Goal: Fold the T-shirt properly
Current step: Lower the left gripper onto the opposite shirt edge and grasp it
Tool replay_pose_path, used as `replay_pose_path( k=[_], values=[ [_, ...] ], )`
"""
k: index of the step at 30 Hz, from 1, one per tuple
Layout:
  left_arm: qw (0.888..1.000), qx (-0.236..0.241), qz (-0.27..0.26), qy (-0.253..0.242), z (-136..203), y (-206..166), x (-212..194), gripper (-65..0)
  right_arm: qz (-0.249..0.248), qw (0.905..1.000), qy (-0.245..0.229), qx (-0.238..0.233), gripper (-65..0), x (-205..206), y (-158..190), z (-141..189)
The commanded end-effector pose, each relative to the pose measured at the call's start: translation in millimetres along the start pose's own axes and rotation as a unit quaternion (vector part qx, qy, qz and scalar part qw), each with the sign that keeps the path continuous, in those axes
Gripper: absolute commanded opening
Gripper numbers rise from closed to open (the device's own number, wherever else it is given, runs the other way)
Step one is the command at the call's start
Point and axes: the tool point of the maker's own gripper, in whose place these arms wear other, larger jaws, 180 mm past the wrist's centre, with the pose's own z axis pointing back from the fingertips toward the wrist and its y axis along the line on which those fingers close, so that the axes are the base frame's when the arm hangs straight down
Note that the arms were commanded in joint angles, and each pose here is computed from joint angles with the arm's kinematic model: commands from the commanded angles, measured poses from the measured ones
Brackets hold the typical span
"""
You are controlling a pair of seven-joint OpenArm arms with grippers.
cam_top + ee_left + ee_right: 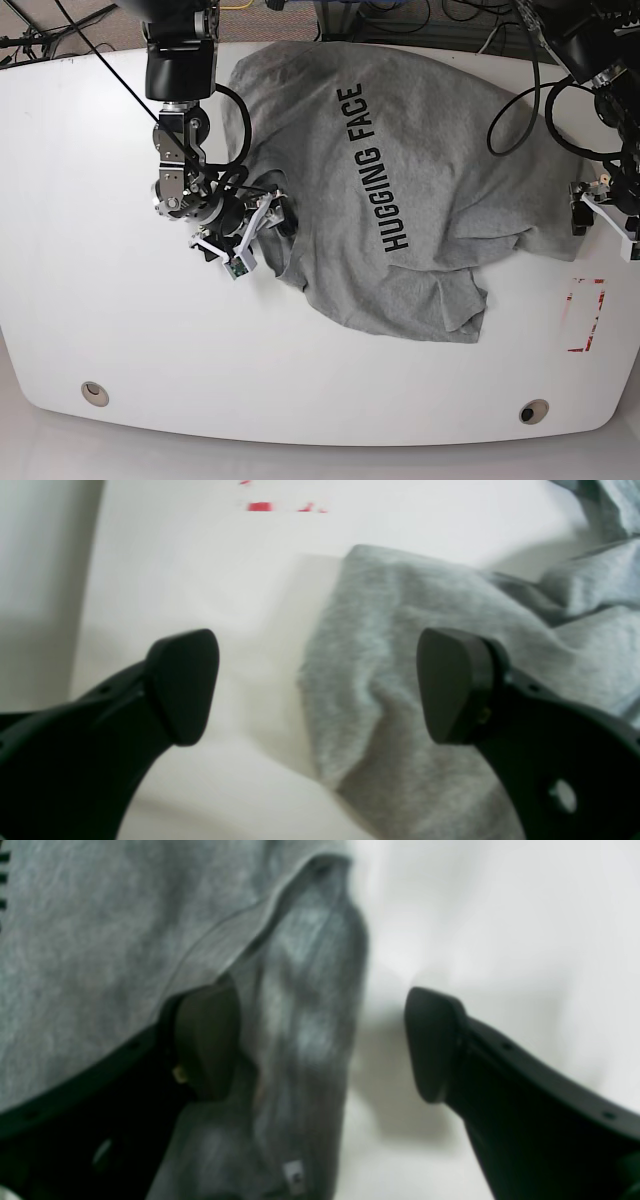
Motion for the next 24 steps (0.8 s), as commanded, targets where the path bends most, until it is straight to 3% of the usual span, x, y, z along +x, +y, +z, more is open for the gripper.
replay_pose_path(
  k=[1,5,17,24],
  values=[
    [1.0,0.002,-0.007,-0.025,2.4,3.9,16.4,-6.5,0.01,0.9998,-0.019,-0.001,-15.6,14.7,-2.4,4.1],
    [1.0,0.008,-0.007,-0.028,4.3,7.1,18.5,-7.0,0.006,0.9999,-0.012,0.002,-17.0,7.1,0.8,3.7],
    [0.999,0.024,0.005,-0.04,13.5,18.3,21.6,-6.0,0.002,0.9999,-0.011,0.006,-65.0,7.3,4.2,0.7],
    [0.999,0.021,0.015,-0.044,9.0,19.5,23.9,-6.3,0.006,0.9999,-0.011,0.003,-65.0,7.3,4.0,3.6]
  ],
)
